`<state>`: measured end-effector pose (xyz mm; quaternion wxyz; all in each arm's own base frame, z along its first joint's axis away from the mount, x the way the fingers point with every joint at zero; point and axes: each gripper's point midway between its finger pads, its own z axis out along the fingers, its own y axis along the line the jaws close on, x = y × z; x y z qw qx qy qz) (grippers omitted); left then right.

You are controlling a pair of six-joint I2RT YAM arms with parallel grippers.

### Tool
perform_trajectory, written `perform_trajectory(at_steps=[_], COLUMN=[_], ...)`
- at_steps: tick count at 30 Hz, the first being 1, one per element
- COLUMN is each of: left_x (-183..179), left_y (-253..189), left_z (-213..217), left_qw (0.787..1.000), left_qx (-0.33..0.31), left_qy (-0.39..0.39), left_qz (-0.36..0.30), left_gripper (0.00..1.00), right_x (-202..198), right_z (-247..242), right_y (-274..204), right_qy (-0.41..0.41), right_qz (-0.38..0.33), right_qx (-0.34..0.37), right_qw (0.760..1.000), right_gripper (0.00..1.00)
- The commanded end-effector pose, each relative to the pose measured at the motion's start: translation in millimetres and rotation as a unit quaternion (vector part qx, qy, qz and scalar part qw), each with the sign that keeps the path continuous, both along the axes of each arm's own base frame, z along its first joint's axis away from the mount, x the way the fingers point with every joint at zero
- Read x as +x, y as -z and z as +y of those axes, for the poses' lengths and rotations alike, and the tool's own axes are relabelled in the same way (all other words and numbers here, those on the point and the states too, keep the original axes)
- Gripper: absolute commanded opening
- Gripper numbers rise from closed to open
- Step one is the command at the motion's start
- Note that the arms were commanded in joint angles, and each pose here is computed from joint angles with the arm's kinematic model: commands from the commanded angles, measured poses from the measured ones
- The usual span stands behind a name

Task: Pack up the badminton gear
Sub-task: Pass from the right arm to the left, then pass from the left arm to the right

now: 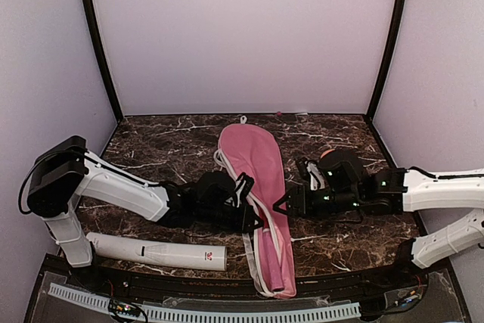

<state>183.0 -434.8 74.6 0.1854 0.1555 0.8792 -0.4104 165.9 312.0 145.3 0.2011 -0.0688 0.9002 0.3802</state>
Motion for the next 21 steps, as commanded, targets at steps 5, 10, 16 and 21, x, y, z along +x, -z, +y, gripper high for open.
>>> perform_trajectory(at_steps=[5,10,16,21], left_x=[5.4,5.1,4.6,4.4], left_y=[-55.5,-54.4,-55.1,-57.4], left_z=[-11.1,-11.0,-11.7,-11.6], left_qw=[0.998,0.998,0.998,0.997], left_qx=[-0.050,-0.050,-0.050,-0.052], left_qy=[0.002,0.001,0.002,0.001], left_qz=[-0.048,-0.046,-0.045,-0.048], left_gripper=[0.00,0.00,0.00,0.00], right_x=[-67.7,-89.6,-121.0,-136.8], right_z=[-7.4,3.5,15.5,28.1], right_y=[19.4,24.3,36.8,46.7], right_qy=[-0.065,-0.078,-0.115,-0.138], right_qz=[0.059,0.072,0.106,0.124], right_qx=[-0.067,-0.066,-0.074,-0.072], right_qw=[0.994,0.992,0.985,0.980], right_gripper=[0.41,0.27,0.40,0.48])
